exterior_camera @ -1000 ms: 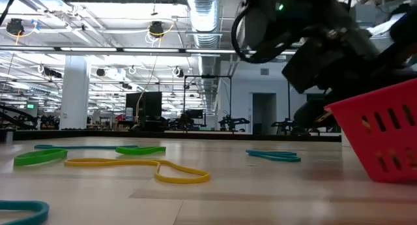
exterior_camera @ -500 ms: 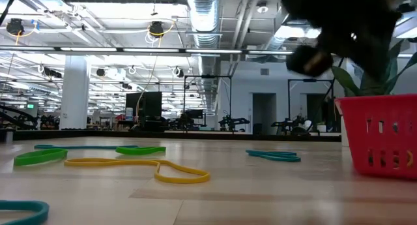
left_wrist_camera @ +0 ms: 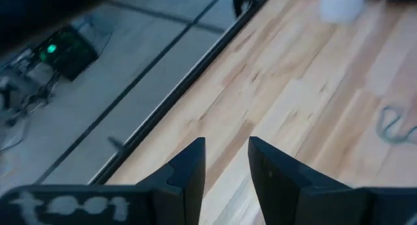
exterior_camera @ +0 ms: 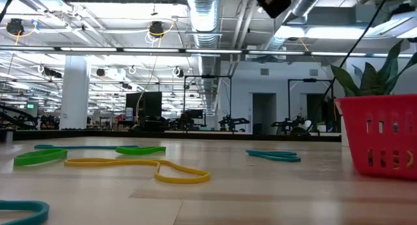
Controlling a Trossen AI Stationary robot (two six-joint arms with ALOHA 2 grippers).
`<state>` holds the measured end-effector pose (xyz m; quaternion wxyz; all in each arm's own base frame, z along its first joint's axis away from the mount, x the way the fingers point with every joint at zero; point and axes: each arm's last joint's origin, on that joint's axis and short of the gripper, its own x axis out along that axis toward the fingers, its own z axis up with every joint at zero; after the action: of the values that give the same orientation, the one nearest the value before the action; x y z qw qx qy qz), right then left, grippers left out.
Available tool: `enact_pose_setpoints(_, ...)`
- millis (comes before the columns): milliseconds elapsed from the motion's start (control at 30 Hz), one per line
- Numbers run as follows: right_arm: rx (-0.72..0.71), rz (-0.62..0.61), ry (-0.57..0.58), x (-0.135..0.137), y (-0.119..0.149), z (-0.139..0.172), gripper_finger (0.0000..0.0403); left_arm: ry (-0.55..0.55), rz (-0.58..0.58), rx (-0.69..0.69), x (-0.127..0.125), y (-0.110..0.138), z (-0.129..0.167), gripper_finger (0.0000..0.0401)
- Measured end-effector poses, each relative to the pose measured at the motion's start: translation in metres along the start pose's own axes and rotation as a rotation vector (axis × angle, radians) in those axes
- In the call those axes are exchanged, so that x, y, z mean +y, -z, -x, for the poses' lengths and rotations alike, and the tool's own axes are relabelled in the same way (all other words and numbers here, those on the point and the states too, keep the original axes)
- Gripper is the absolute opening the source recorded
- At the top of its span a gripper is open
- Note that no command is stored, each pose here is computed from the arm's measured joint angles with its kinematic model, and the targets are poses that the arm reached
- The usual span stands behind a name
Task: Pick and place items into bin
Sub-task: Put the blue rubber band into the red bin
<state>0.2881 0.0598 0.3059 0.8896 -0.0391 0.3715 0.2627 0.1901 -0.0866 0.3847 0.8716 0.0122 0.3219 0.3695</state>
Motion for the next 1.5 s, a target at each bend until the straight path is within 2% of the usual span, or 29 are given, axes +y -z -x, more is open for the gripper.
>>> enact_pose_setpoints(133, 0.009, 0.055, 0.016, -0.015, 0.001, -0.02, 0.0006, 0.055, -0.011, -0.021, -0.002, 0.014, 0.003, 0.0107)
enact_pose_setpoints(300, 0.158, -0.068, 0.001, -0.037, 0.02, -0.07, 0.0025, 0.035, -0.013, -0.006, -0.012, 0.039, -0.004, 0.0107)
enact_pose_setpoints(367, 0.235, -0.081, -0.014, -0.04, 0.031, -0.089, 0.0038, 0.027, -0.008, 0.002, -0.015, 0.048, -0.008, 0.0107)
enact_pose_setpoints(467, 0.273, -0.081, -0.026, -0.046, 0.041, -0.114, 0.0057, 0.004, -0.015, 0.013, -0.018, 0.059, -0.014, 0.0107)
enact_pose_setpoints(567, 0.325, -0.073, 0.033, -0.051, 0.051, -0.135, 0.0069, -0.021, 0.004, 0.016, -0.019, 0.069, -0.021, 0.0107)
enact_pose_setpoints(700, 0.432, -0.044, 0.187, -0.056, 0.065, -0.153, 0.0077, -0.035, 0.014, 0.023, -0.022, 0.079, -0.028, 0.0107)
enact_pose_setpoints(833, 0.515, -0.033, 0.252, -0.058, 0.07, -0.16, 0.0077, -0.034, 0.017, 0.028, -0.025, 0.086, -0.032, 0.0107)
enact_pose_setpoints(1067, 0.513, -0.04, 0.219, -0.055, 0.071, -0.165, 0.0077, -0.037, 0.025, 0.033, -0.025, 0.089, -0.034, 0.0107)
enact_pose_setpoints(1267, 0.508, -0.06, 0.223, -0.052, 0.065, -0.154, 0.0077, -0.026, 0.042, 0.033, -0.027, 0.088, -0.034, 0.0107)
enact_pose_setpoints(1500, 0.489, -0.122, 0.181, -0.051, 0.066, -0.157, 0.0077, -0.024, 0.044, 0.034, -0.027, 0.088, -0.034, 0.0107)
